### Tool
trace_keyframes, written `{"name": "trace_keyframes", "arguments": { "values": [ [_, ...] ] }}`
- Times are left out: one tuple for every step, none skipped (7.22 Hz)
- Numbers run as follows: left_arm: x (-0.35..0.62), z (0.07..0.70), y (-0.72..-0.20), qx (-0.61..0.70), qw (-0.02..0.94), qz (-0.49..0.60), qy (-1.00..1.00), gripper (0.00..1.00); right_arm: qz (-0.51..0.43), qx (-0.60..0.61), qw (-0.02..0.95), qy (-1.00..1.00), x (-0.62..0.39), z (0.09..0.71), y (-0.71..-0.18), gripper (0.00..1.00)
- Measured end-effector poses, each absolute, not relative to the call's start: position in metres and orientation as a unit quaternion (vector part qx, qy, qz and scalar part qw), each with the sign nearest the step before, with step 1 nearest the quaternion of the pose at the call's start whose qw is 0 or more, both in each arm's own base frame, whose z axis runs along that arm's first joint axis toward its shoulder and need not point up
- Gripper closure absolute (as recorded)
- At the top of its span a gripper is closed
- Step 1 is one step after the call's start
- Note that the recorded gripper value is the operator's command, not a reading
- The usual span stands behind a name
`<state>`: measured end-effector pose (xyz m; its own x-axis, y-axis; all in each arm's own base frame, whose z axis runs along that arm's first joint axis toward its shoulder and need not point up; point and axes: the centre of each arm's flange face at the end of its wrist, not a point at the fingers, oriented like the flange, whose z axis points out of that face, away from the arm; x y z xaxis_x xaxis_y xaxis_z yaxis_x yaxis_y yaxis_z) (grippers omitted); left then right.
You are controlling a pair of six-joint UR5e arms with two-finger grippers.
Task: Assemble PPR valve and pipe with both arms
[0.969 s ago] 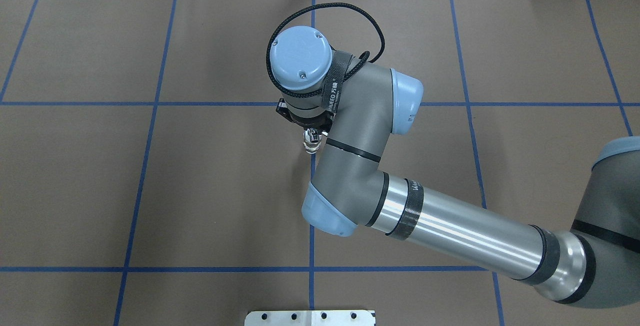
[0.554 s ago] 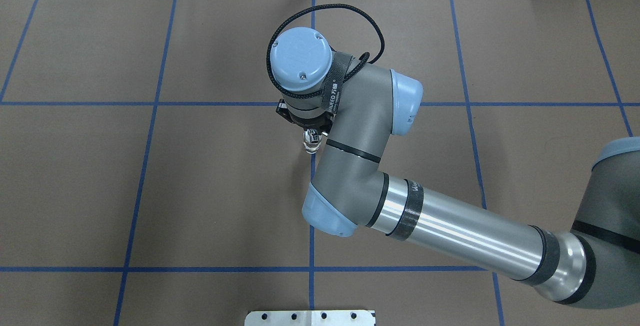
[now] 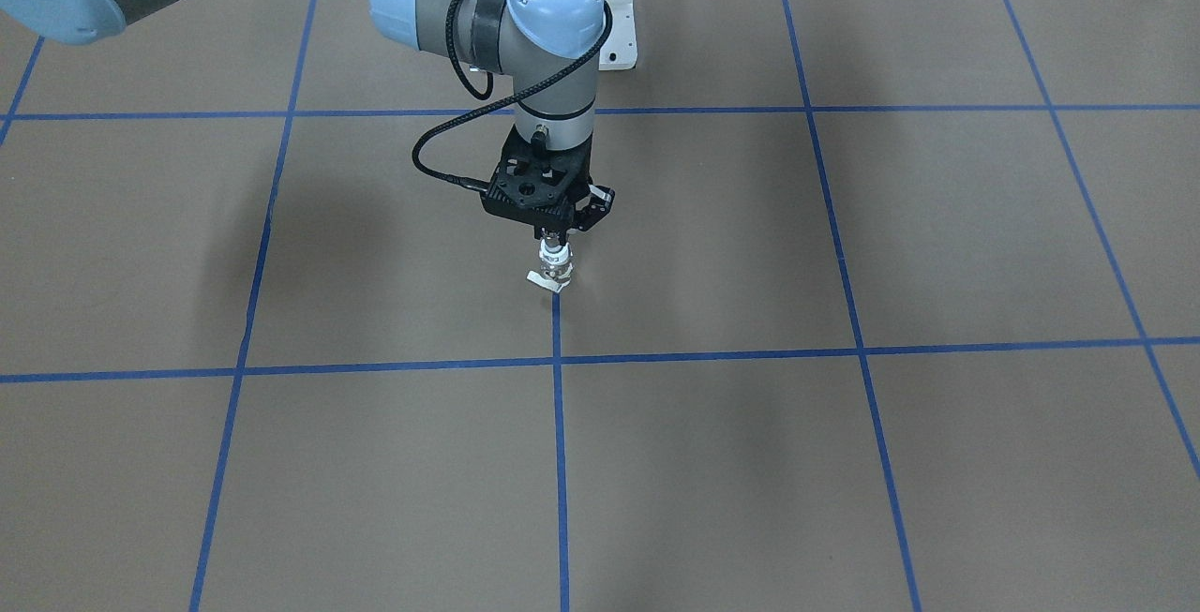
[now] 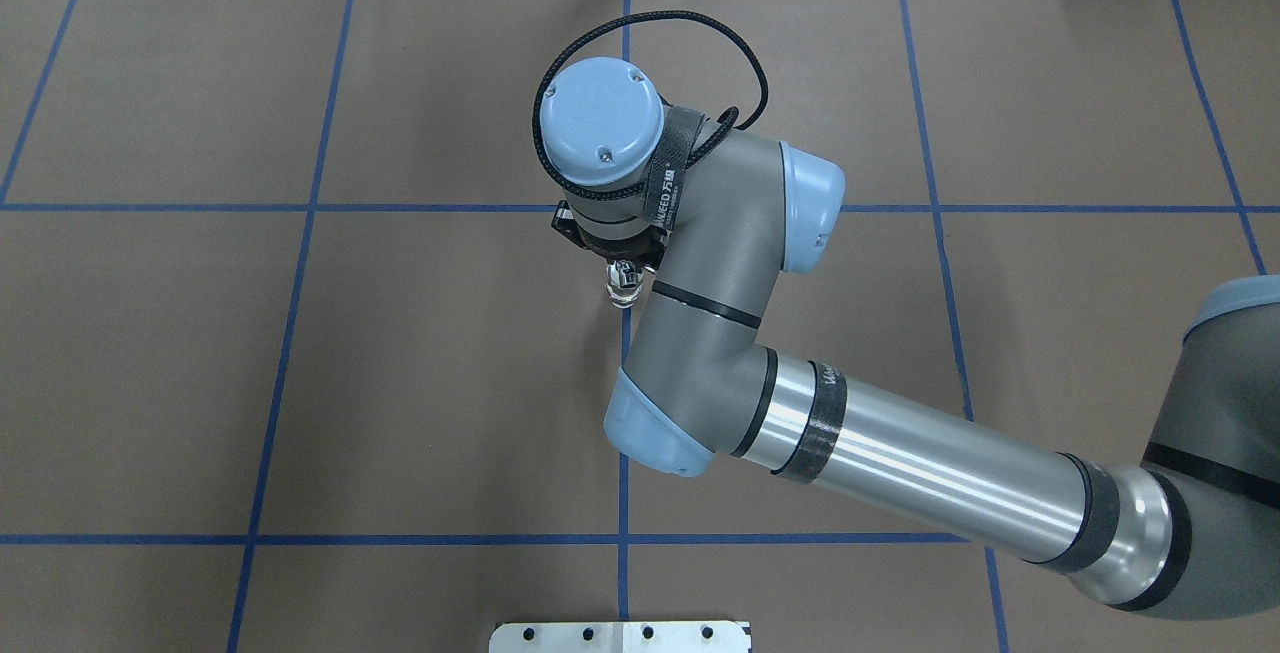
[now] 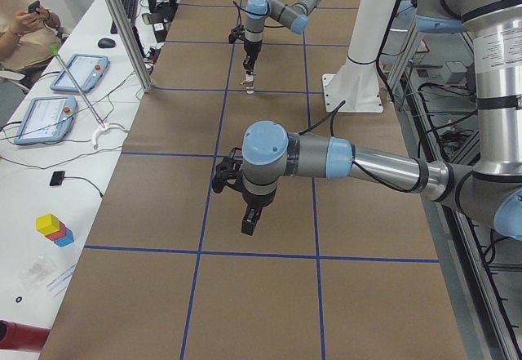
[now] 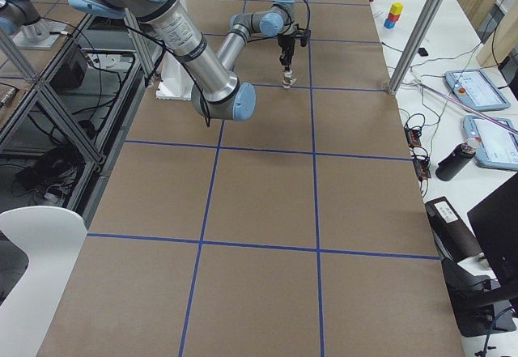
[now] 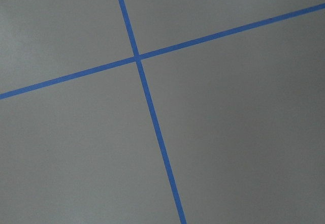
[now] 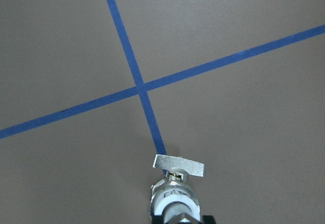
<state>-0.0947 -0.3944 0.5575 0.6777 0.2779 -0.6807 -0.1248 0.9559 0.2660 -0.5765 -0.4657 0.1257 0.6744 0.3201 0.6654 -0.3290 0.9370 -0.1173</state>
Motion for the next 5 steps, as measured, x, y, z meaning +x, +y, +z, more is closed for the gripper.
{"name": "trace_keyframes", "arguments": {
  "values": [
    [-0.0947, 0.5575, -0.3944, 0.099, 0.911, 0.111, 0.386, 0.00, 0.178, 0.006, 0.915, -0.363, -0.5762, 0.1252, -0.4658, 0.42],
    [-0.0947, 0.5576, -0.3944, 0.099, 0.911, 0.111, 0.386, 0.00, 0.178, 0.006, 0.915, -0.363, -0.5761, 0.1251, -0.4659, 0.41],
    [-0.0947, 0.5575, -0.3944, 0.099, 0.911, 0.111, 0.386, 0.00, 0.178, 0.007, 0.915, -0.363, -0.5761, 0.1249, -0.4658, 0.41],
    [-0.0948, 0.5574, -0.3944, 0.100, 0.911, 0.111, 0.385, 0.00, 0.178, 0.007, 0.915, -0.363, -0.5762, 0.1249, -0.4658, 0.41],
    [-0.0948, 0.5573, -0.3944, 0.100, 0.911, 0.111, 0.385, 0.00, 0.178, 0.006, 0.915, -0.363, -0.5763, 0.1250, -0.4657, 0.41]
  ]
}}
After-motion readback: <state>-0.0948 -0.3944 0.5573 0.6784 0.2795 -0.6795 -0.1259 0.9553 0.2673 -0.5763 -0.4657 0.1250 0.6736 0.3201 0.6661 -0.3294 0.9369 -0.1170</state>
